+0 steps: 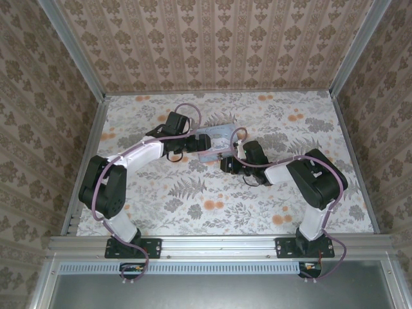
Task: Unlock the padlock with the key
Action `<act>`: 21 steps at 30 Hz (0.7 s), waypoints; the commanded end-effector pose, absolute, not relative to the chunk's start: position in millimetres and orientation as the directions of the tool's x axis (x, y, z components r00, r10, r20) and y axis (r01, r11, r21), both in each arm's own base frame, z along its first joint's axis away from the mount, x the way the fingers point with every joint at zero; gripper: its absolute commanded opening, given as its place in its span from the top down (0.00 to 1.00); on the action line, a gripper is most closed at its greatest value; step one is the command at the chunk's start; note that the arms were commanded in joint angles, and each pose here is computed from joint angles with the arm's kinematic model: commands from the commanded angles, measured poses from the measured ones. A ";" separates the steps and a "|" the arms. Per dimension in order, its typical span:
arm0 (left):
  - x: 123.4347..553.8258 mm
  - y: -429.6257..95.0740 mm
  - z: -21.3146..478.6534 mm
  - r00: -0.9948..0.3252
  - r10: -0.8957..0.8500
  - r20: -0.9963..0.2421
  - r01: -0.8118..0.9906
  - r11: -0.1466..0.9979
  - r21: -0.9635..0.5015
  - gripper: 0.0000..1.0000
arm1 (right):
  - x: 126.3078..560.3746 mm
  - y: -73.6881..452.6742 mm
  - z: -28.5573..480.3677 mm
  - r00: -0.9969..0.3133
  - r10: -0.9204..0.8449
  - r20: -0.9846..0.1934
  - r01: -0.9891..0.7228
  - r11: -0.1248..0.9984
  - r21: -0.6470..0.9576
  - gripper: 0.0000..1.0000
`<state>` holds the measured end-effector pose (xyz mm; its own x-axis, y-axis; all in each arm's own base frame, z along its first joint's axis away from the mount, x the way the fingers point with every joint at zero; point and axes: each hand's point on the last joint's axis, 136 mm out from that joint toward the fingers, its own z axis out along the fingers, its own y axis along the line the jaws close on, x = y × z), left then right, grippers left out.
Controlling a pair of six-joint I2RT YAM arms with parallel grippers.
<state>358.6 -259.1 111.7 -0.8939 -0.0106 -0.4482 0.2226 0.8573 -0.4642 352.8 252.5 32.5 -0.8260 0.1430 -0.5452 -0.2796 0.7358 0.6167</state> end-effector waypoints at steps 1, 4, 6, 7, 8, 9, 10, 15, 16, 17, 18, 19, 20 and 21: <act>361.3 -262.3 125.0 -0.883 -0.008 -0.469 0.246 0.843 -0.477 0.00 | 325.1 234.3 -5.6 -0.892 0.113 -0.437 -0.184 0.793 0.581 0.60; 360.9 -262.8 126.8 -0.882 -0.009 -0.471 0.247 0.842 -0.479 0.00 | 323.9 232.5 -9.3 -0.894 0.112 -0.433 -0.178 0.799 0.574 0.62; 361.5 -263.4 128.2 -0.880 -0.009 -0.474 0.250 0.840 -0.481 0.00 | 323.9 231.2 -10.7 -0.895 0.113 -0.432 -0.173 0.804 0.569 0.63; 361.0 -263.2 127.3 -0.882 -0.009 -0.472 0.249 0.841 -0.480 0.00 | 323.8 230.0 -11.9 -0.895 0.114 -0.431 -0.168 0.808 0.564 0.64; 361.3 -263.4 127.6 -0.881 -0.009 -0.473 0.249 0.841 -0.481 0.00 | 323.8 229.1 -12.8 -0.896 0.116 -0.428 -0.163 0.812 0.561 0.66; 361.0 -263.4 127.8 -0.882 -0.010 -0.472 0.249 0.840 -0.482 0.00 | 324.0 228.4 -12.7 -0.896 0.117 -0.429 -0.161 0.814 0.558 0.69; 361.1 -263.6 127.9 -0.881 -0.007 -0.473 0.251 0.840 -0.481 0.00 | 324.1 228.0 -12.9 -0.896 0.118 -0.429 -0.159 0.816 0.556 0.72; 359.4 -264.6 128.1 -0.880 0.003 -0.475 0.262 0.838 -0.479 0.00 | 325.2 227.0 -7.7 -0.891 0.125 -0.436 -0.157 0.817 0.555 0.83; 358.8 -264.8 127.8 -0.879 0.010 -0.477 0.267 0.839 -0.475 0.00 | 325.0 226.7 -6.3 -0.890 0.129 -0.437 -0.155 0.816 0.556 0.86; 357.9 -265.0 126.6 -0.879 0.018 -0.477 0.270 0.842 -0.466 0.00 | 325.0 226.6 -4.6 -0.889 0.130 -0.439 -0.156 0.816 0.557 0.88; 357.4 -264.7 126.2 -0.877 0.025 -0.480 0.274 0.847 -0.456 0.00 | 325.1 226.8 -2.9 -0.888 0.131 -0.440 -0.156 0.815 0.559 0.90; 356.7 -265.0 126.3 -0.874 0.037 -0.485 0.281 0.852 -0.441 0.00 | 325.2 226.9 -0.9 -0.887 0.133 -0.441 -0.157 0.814 0.560 0.93; 355.6 -265.5 125.7 -0.870 0.052 -0.490 0.289 0.860 -0.422 0.00 | 325.0 227.0 0.8 -0.887 0.135 -0.441 -0.156 0.812 0.562 0.95; 354.8 -265.9 124.8 -0.867 0.068 -0.494 0.297 0.867 -0.401 0.00 | 324.6 226.9 2.0 -0.887 0.137 -0.440 -0.154 0.811 0.564 0.97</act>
